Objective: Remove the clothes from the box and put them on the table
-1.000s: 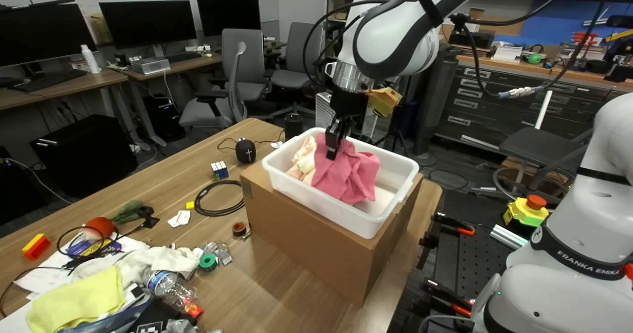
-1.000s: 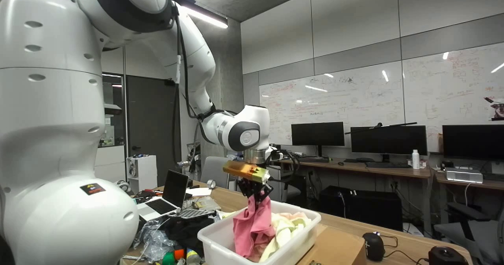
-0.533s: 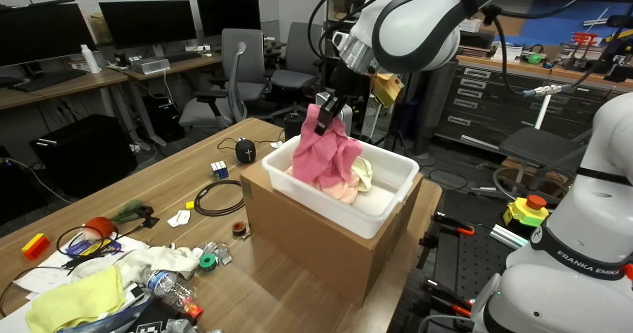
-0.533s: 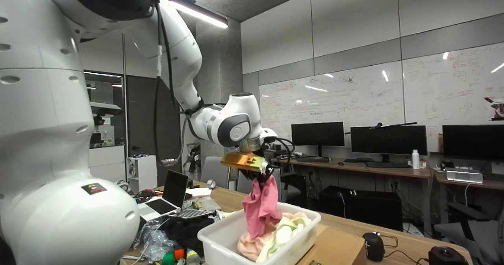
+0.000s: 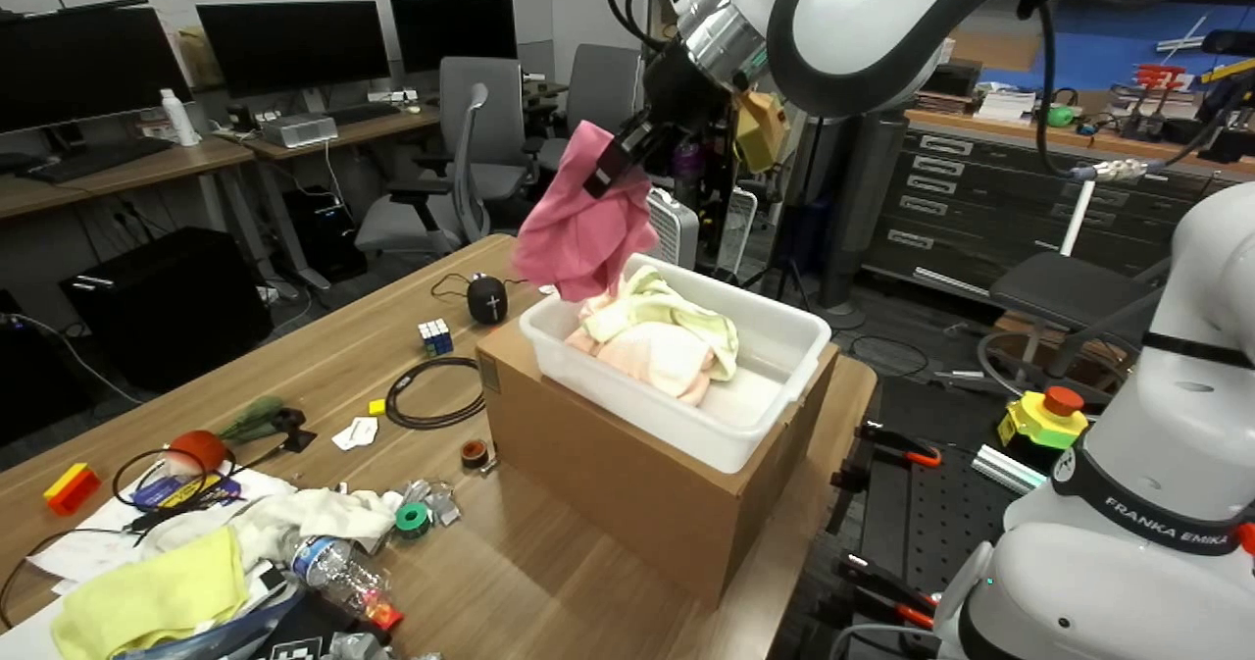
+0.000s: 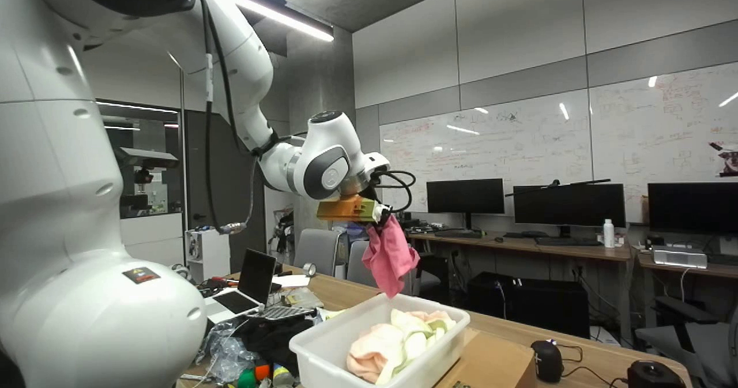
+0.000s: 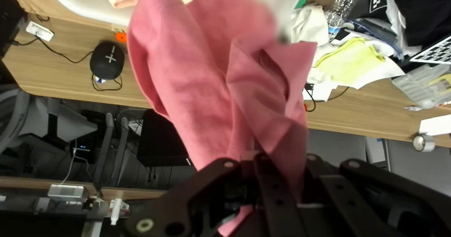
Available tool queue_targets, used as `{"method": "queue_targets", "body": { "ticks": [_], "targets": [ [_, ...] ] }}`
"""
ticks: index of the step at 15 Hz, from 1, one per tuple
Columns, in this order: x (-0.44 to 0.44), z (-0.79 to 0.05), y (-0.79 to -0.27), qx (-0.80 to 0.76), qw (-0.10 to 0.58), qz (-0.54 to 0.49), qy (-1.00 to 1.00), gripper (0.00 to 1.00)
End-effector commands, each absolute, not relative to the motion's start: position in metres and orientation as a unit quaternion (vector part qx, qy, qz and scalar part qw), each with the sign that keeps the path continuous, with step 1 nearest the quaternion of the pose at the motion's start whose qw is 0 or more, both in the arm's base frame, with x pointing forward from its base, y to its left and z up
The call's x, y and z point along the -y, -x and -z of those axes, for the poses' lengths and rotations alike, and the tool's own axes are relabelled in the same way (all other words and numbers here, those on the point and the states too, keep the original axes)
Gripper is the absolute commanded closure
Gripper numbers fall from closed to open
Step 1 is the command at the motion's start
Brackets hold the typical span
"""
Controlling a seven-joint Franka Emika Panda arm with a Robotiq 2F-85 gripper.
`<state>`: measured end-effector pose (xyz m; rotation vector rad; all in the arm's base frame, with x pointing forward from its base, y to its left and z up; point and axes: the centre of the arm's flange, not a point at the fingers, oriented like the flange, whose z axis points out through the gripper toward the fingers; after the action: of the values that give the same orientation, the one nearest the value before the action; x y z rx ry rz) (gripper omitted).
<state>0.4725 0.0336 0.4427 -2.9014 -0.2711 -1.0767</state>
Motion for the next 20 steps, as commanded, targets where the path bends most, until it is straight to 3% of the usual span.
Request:
{"method": "queue_targets", "body": {
  "ticks": [1,20],
  "targets": [
    [-0.063,-0.453,-0.461,0.137,0.009,0.361,0.922,0.9],
    [-0.213,-0.37,-0.392,0.488,-0.009,0.163,0.857,0.91]
  ]
}}
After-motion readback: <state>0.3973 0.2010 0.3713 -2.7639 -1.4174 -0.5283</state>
